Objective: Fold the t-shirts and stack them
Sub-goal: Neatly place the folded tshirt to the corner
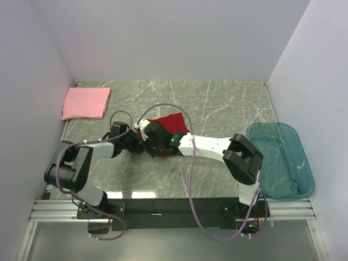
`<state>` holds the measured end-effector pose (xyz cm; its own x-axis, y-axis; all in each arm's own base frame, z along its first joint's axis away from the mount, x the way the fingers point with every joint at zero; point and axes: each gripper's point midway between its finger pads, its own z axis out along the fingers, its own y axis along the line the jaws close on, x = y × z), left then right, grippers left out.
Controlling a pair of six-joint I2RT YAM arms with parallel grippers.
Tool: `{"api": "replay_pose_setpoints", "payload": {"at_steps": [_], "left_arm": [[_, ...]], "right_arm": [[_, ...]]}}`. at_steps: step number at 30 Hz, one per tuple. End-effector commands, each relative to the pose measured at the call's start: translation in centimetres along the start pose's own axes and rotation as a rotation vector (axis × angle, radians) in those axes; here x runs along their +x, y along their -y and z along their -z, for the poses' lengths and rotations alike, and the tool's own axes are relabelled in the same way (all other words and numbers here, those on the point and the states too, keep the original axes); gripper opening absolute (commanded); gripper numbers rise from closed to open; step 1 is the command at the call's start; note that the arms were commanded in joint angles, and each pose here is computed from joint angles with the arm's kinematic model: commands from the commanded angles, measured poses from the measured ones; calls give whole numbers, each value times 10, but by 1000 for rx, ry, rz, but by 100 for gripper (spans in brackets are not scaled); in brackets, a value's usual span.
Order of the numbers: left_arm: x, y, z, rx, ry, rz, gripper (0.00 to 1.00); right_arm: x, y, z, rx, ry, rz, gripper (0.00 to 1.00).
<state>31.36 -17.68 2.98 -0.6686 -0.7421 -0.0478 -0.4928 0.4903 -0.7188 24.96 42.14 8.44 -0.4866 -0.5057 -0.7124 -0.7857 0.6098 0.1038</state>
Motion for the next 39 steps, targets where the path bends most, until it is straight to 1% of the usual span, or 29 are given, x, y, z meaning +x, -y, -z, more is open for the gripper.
{"api": "replay_pose_setpoints", "payload": {"at_steps": [1, 3, 4, 5, 6, 7, 9, 10, 11, 12, 13, 14, 16, 17, 18, 19, 20, 21, 22, 23, 25, 26, 28, 29, 32, 33, 34, 36, 39], "left_arm": [[-17, -1, -1, -38, 84, -71, 30], [-23, 5, -2, -39, 97, -125, 19], [-25, 1, -4, -61, 100, -139, 5], [-30, 8, -5, -58, 112, -165, 1], [-34, 8, -5, -74, 116, -214, 1], [-37, 5, -9, -97, 113, -240, 1], [-50, 4, -8, -158, 144, -318, 1], [-54, 2, -9, -184, 154, -347, 1], [-62, 5, -7, -214, 170, -375, 1], [-71, 4, -5, -250, 192, -439, 1], [-78, 0, -6, -293, 200, -469, 1], [-89, 14, -4, -298, 225, -508, 1], [-102, 3, -1, -404, 227, -599, 1], [-115, 18, 1, -411, 252, -657, 1], [-125, 13, 6, -482, 275, -681, 1], [-132, 11, 4, -520, 281, -703, 1], [-145, 25, 8, -531, 311, -755, 1], [-152, 28, 9, -553, 326, -780, 1], [-161, 22, 10, -614, 337, -801, 1], [-176, 38, 14, -620, 375, -832, 1], [-194, 38, 17, -692, 407, -851, 1], [-211, 52, 24, -692, 447, -859, 1], [-228, 54, 27, -731, 475, -859, 1], [-243, 65, 34, -733, 515, -860, 1], [-272, 74, 45, -781, 578, -862, 1], [-278, 72, 43, -799, 576, -863, 1], [-290, 79, 50, -804, 606, -855, 1], [-299, 77, 53, -839, 605, -869, 1], [-313, 86, 63, -834, 634, -873, 1]], "right_arm": [[-29, -8, 15, -38, 93, -21, 0], [-29, -7, 15, -36, 89, -24, 0], [-30, -7, 14, -38, 88, -24, 0], [-30, -8, 15, -38, 87, -23, 0], [-30, -8, 15, -39, 85, -25, 3], [-30, -8, 16, -37, 85, -27, 17], [-32, -8, 19, -36, 85, -33, 31], [-33, -8, 21, -30, 86, -35, 41], [-33, -5, 23, -21, 85, -41, 46], [-35, -3, 29, -16, 81, -51, 50], [-33, -3, 32, -20, 73, -61, 56], [-29, 0, 36, -17, 51, -72, 59], [-27, 9, 47, -13, 41, -117, 65], [-15, 13, 51, -9, 14, -132, 69], [-17, 18, 62, -3, 31, -152, 73], [-14, 22, 69, -1, 32, -159, 74], [1, 25, 71, 0, 0, -165, 75], [0, 27, 83, 3, 16, -167, 76], [6, 33, 87, 17, 9, -172, 76], [20, 38, 91, 41, -24, -174, 76], [25, 47, 105, 76, -15, -174, 77], [38, 51, 108, 95, -43, -177, 77], [42, 60, 120, 123, -33, -195, 77], [54, 67, 124, 150, -58, -208, 77], [65, 80, 140, 187, -63, -270, 82], [68, 81, 143, 185, -67, -282, 86], [74, 83, 145, 189, -77, -295, 87], [78, 89, 152, 203, -80, -324, 90], [85, 90, 156, 190, -97, -352, 91]]}}
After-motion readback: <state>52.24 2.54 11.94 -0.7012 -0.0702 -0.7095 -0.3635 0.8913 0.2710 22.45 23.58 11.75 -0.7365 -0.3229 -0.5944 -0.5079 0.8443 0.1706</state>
